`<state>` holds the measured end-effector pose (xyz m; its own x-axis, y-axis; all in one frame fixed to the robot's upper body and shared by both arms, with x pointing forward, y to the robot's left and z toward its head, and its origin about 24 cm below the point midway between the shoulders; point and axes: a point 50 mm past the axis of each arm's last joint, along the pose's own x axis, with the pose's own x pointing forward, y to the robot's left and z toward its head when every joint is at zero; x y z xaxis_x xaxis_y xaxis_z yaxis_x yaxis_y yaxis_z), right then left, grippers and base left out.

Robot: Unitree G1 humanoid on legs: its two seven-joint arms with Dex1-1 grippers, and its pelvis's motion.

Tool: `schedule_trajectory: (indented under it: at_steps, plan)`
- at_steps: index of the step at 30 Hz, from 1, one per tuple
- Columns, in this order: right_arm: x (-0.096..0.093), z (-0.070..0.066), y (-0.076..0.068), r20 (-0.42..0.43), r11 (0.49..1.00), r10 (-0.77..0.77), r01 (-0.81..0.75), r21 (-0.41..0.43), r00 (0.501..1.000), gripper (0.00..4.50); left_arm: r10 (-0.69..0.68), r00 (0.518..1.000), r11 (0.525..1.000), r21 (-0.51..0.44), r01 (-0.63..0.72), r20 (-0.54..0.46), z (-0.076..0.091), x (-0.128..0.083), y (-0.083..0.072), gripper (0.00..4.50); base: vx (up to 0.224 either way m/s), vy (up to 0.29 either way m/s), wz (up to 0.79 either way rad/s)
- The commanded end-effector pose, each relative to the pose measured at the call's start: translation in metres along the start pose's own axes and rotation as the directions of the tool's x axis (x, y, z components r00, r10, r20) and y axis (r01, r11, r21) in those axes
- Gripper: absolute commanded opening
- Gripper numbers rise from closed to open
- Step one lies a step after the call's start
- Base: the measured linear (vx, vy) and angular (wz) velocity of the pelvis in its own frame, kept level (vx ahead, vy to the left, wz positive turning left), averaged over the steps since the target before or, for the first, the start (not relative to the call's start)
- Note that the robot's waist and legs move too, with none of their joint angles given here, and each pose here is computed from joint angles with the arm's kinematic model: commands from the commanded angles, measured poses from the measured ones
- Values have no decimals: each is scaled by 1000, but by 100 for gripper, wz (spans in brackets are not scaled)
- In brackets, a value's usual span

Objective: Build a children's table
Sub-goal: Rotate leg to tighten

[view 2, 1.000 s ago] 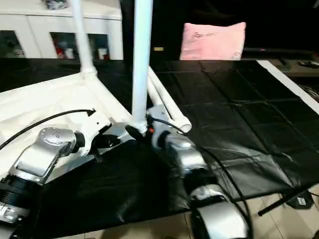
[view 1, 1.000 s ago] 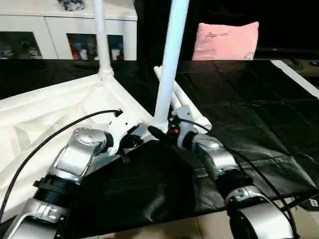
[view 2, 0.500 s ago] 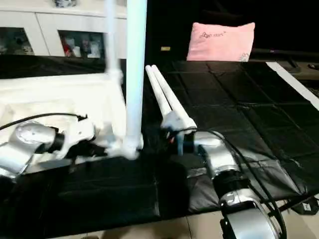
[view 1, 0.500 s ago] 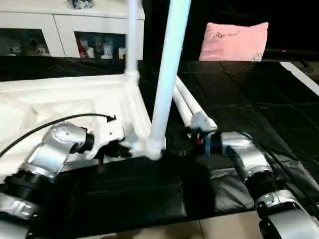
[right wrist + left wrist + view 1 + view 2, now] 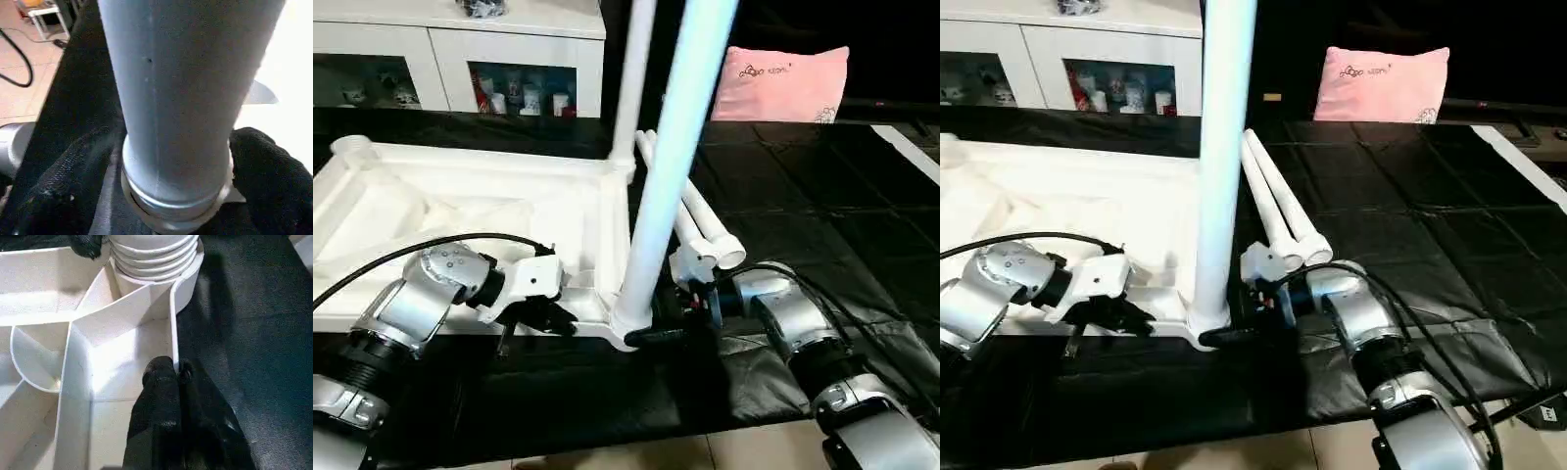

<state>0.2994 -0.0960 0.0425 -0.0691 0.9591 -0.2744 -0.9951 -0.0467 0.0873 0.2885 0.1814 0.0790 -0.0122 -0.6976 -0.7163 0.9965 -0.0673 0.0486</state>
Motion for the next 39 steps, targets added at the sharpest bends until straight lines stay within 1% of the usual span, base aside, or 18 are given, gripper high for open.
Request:
schedule_trajectory:
  at_steps: [1,9,11,13,17,19,21,22,23,24,26,30,31,32,34,37,38,39]
  plan:
    - [-2,4,-2,4,1000,14,-14,-12,1000,369,-65,998,995,70,65,-11,10,7,-1,0,0,0,0]
    - [-1,4,2,18,999,51,-51,-2,999,301,-76,997,994,73,78,-23,8,6,-2,0,0,0,0]
    - [1,2,4,37,998,51,-52,22,998,284,-67,998,996,63,68,-16,7,8,-1,0,0,0,0]
    - [3,-1,6,49,998,43,-46,46,998,279,-46,999,998,31,46,0,6,9,0,0,0,0,0]
    - [11,-9,6,62,990,-60,51,130,996,273,55,995,995,-92,-47,86,8,12,4,0,0,0,0]
    - [13,-10,5,57,987,-86,77,142,995,273,69,993,993,-104,-59,94,9,12,4,0,0,0,0]
    - [24,-18,-3,21,947,-251,242,212,968,272,172,977,971,-191,-146,125,12,16,9,0,0,0,0]
    - [24,-18,-3,21,947,-251,242,212,968,272,172,977,971,-191,-146,125,12,16,9,0,0,0,0]
    - [29,-18,-5,20,925,-303,289,245,953,272,214,968,956,-233,-178,135,13,18,11,0,0,0,0]
    - [41,-15,-7,39,899,-346,320,298,937,272,272,950,931,-293,-219,154,17,22,14,0,0,0,0]
    - [54,-11,-9,47,873,-386,348,341,921,272,318,934,906,-342,-249,165,22,26,16,0,0,0,0]
    - [81,-4,-20,-34,759,-545,510,404,838,272,422,899,846,-408,-342,120,29,35,23,0,0,0,0]
    - [81,-3,-21,-37,757,-547,513,404,836,272,423,898,845,-409,-344,119,29,36,23,0,0,0,0]
    - [91,2,-22,-62,753,-563,542,372,824,272,447,887,831,-423,-361,121,35,40,24,0,0,0,0]
    - [96,6,-24,-77,760,-567,557,336,820,272,462,879,826,-418,-378,118,38,42,25,0,0,0,0]
    - [97,11,-24,-49,777,-557,541,322,829,272,480,871,818,-411,-402,103,40,41,27,0,0,0,0]
    - [95,12,-24,-35,783,-553,533,321,833,307,484,870,818,-402,-411,95,39,40,27,0,0,0,0]
    - [94,12,-24,-30,785,-551,531,320,834,307,485,870,819,-397,-415,91,38,39,27,0,0,0,0]
